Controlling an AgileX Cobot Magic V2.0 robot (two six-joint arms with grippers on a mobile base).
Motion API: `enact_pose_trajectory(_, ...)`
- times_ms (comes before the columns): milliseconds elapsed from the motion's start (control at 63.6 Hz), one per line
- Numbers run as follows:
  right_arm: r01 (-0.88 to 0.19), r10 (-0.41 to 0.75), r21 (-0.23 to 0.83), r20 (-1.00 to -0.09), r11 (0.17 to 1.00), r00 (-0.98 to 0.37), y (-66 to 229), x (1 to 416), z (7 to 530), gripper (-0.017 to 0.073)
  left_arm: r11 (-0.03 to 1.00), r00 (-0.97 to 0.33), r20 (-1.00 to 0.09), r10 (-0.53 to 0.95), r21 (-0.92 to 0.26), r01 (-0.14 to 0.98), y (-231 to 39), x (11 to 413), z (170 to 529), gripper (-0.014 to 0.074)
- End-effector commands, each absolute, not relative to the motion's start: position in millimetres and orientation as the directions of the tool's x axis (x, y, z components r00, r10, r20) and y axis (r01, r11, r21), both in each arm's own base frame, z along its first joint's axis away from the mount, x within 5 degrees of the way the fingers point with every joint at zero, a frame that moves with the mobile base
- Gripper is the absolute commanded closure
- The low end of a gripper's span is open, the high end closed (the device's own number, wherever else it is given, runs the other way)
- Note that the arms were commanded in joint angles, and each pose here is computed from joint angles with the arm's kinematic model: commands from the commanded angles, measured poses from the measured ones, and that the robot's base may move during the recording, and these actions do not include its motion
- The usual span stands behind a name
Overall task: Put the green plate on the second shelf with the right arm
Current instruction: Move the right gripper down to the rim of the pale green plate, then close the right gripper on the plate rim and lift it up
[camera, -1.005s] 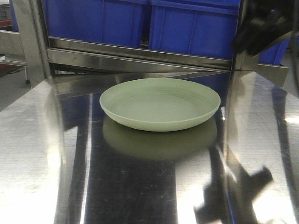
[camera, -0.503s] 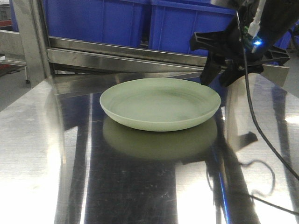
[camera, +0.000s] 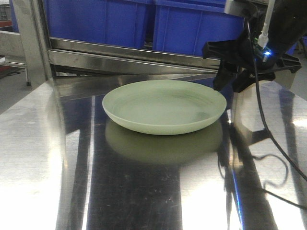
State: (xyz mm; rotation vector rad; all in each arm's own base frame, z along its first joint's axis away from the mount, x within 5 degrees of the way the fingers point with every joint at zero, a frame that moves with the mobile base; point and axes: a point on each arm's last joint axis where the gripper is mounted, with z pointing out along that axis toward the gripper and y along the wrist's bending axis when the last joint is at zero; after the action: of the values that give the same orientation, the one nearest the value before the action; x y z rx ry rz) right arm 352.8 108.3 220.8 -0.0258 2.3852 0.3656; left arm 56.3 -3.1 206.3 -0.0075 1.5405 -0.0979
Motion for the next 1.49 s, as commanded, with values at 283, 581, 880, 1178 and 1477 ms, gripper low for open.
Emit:
enact_pose_trajectory(283,-0.119,0.112,0.264,-0.717,0.957,-0.688,107.4,362.5,233.5,0.0207,0.995,0.083,-0.993,-0.079,-0.073,0.066,-3.4,56.3,200.7,0.0463)
enact_pose_trajectory(581,-0.109,0.138,0.298,-0.696,0.949,-0.704,115.3,362.2,227.9,0.0207,0.995,0.083,-0.993,-0.079,-0.073,0.066,-3.4,56.3,200.7,0.0463)
enact_pose_trajectory(880,-0.119,0.131,0.297,-0.699,0.948,-0.703,119.2,361.4,227.7,0.0287,0.995,0.083,-0.993,-0.079,-0.073,0.066,-3.4,56.3,200.7,0.0463)
enact_pose_trajectory(1178,-0.115,0.128,0.294,-0.691,0.949,-0.711,119.6,362.7,222.8,0.0444,0.995,0.083,-0.993,-0.079,-0.073,0.066,-3.4,56.3,200.7,0.0463)
enact_pose_trajectory(1477,-0.125,0.134,0.304,-0.704,0.945,-0.698,118.3,357.6,236.7,0.0528,0.995,0.083,-0.993,-0.079,-0.073,0.066,-3.4,56.3,200.7,0.0463)
